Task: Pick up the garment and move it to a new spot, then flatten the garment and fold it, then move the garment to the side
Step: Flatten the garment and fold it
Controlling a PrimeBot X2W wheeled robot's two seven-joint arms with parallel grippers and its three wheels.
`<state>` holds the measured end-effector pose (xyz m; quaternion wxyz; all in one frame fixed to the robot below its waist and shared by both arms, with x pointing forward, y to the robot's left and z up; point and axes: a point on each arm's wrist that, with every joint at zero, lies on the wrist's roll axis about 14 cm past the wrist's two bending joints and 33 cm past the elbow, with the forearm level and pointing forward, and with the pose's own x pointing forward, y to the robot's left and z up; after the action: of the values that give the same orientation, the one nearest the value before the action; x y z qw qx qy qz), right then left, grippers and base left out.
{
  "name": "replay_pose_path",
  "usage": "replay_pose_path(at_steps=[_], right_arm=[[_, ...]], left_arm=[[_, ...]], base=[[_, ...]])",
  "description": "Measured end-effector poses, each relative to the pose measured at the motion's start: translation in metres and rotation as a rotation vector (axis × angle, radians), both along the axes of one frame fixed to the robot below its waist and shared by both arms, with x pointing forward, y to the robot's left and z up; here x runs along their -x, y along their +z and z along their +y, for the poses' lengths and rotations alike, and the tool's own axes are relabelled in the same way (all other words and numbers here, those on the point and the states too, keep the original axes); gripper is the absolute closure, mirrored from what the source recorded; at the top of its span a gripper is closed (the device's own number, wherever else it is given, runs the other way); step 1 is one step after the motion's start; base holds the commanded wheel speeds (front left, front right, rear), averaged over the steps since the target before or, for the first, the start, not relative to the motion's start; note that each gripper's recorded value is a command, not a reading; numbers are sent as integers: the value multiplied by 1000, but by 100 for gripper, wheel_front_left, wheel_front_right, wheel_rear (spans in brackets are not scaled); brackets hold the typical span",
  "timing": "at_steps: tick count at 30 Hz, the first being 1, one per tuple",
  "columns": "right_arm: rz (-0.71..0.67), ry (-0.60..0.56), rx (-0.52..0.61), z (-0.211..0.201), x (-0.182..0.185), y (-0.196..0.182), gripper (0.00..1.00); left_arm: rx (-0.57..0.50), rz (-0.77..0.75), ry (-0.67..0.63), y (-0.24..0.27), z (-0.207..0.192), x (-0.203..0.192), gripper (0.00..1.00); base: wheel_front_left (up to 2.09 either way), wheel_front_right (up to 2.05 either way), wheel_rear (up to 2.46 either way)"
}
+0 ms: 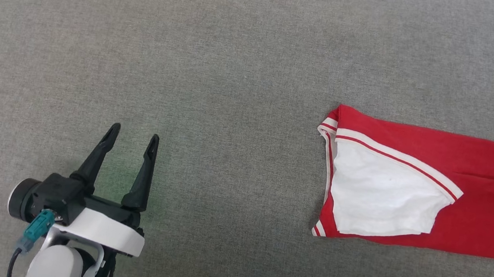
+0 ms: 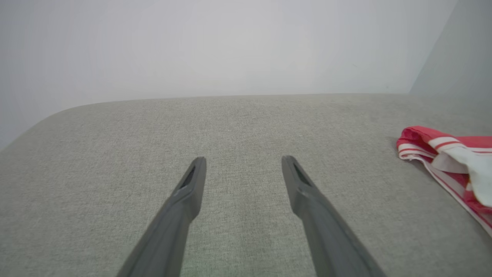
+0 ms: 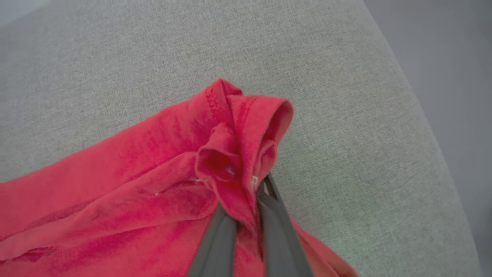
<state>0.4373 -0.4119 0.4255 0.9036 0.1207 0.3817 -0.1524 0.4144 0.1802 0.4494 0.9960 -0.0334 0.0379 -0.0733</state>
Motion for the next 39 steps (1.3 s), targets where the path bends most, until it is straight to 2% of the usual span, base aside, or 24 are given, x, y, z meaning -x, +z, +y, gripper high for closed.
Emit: replay_pose_path(at_steps=[4, 9, 19, 23, 27, 32, 36, 39], right_arm=[[-28, 41, -14, 12, -8, 6, 100], [-32, 182, -42, 57, -9, 7, 100], [-75, 600, -250, 211, -9, 26, 100], [-120, 786, -273, 271, -9, 45, 100], [-97, 920, -284, 313, -2, 43, 100], [-90, 1023, -252, 345, -3, 38, 100], [-71, 1044, -236, 355, -9, 25, 100], [-35, 1035, -283, 364, -7, 10, 100]], left_arm=[[4, -10, -5, 3, -3, -2, 0], [19, -10, -2, 5, -4, 1, 0], [29, -25, 33, 12, 5, 7, 0], [40, -37, 65, 17, 12, 9, 0], [53, -28, 83, 14, 14, 12, 0], [60, -22, 107, 13, 19, 14, 0], [64, -14, 114, 10, 19, 15, 0], [70, -4, 116, 7, 18, 16, 0]], base=[[0, 0, 0], [0, 0, 0], [0, 0, 0], [0, 0, 0], [0, 0, 0], [0, 0, 0], [0, 0, 0], [0, 0, 0]])
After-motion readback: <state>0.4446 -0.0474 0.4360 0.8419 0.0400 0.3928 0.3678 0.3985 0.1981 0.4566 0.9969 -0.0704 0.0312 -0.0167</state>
